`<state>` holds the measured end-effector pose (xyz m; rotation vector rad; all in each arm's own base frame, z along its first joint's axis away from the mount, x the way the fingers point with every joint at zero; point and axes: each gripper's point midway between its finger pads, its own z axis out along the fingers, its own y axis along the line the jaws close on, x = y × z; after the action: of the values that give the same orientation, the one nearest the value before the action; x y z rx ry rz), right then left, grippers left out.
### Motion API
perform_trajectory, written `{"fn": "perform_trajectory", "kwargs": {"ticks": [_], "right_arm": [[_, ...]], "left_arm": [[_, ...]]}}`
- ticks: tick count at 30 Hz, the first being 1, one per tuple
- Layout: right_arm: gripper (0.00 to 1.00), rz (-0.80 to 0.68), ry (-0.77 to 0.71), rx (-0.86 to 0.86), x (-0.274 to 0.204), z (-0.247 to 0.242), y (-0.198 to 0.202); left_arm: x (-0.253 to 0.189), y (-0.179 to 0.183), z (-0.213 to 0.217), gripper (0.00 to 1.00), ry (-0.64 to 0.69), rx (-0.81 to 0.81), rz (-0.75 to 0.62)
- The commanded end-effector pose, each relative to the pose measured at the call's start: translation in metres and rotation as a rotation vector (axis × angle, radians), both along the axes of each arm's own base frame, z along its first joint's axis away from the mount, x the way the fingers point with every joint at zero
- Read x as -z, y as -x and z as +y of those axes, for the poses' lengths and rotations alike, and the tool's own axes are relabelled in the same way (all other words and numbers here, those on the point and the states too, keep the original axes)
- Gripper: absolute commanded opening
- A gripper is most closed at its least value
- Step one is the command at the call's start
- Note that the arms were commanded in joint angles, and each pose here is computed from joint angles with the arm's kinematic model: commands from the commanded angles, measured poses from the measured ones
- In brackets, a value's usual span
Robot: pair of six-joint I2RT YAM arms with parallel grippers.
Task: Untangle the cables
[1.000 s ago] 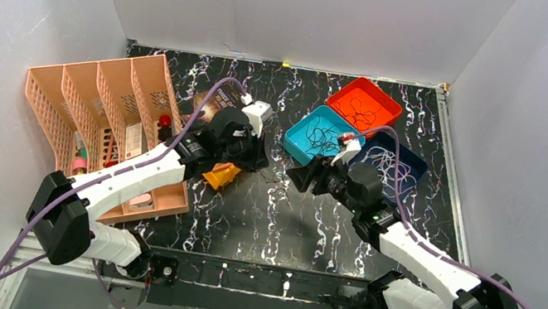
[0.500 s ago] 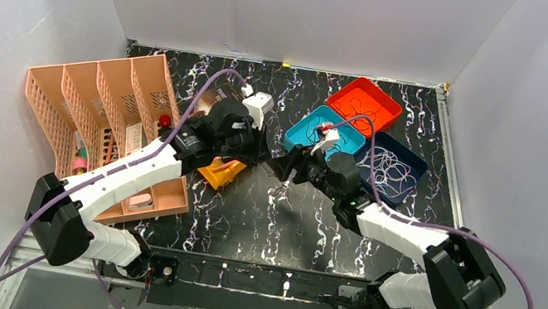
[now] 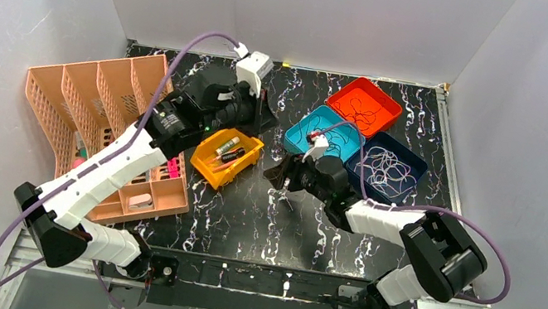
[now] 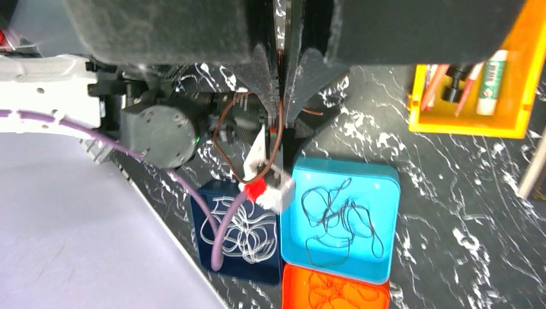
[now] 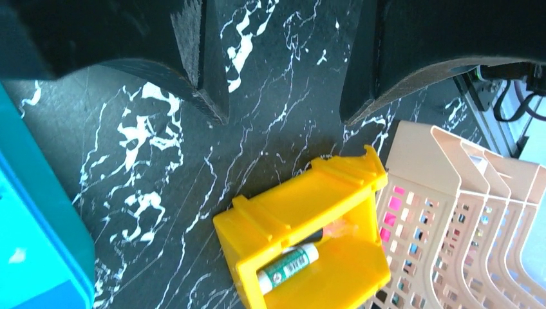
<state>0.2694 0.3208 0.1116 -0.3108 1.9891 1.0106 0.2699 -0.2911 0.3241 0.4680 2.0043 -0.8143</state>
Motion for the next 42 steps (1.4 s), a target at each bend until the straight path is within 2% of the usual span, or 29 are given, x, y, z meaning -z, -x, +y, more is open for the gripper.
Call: {"fn": "perform_trajectory", "kwargs": {"ticks": [1,9,15,16,19,22,24,27,42], "right_arm": [[0.71,-0.022,-0.044,-0.023,-0.006,0.001,0.011],[0.71,-0.034,0.019,0.002,0.001,-0.033,0.034],[0.72,-0.128,0.019,0.059,-0.034,-0.063,0.044],[0.72,-0.154,0.020,0.093,-0.047,-0.073,0.044],[0.73,-0.132,0.155,0.452,-0.080,-0.156,0.039],[0.73,-0.168,0.158,0.566,-0.114,-0.188,0.043],[0.73,-0.248,0.138,0.637,-0.158,-0.211,0.047],[0.73,-0.289,0.146,0.651,-0.179,-0.218,0.048],[0.73,-0.237,0.154,0.628,-0.158,-0.215,0.053]], "left_arm": [[-0.054,-0.002,0.020,0.00,0.011,-0.045,-0.130],[-0.090,-0.010,0.030,0.00,0.000,-0.083,-0.234],[-0.083,-0.010,0.028,0.00,-0.007,-0.075,-0.230],[-0.080,-0.012,0.027,0.00,-0.012,-0.075,-0.226],[-0.057,-0.028,0.015,0.00,-0.046,-0.082,-0.201],[-0.037,-0.046,-0.001,0.00,-0.077,-0.067,-0.186],[-0.014,-0.067,-0.027,0.00,-0.094,-0.030,-0.165],[0.011,-0.099,-0.058,0.00,-0.119,0.010,-0.157],[0.075,-0.180,-0.121,0.00,-0.140,0.067,-0.164]]}}
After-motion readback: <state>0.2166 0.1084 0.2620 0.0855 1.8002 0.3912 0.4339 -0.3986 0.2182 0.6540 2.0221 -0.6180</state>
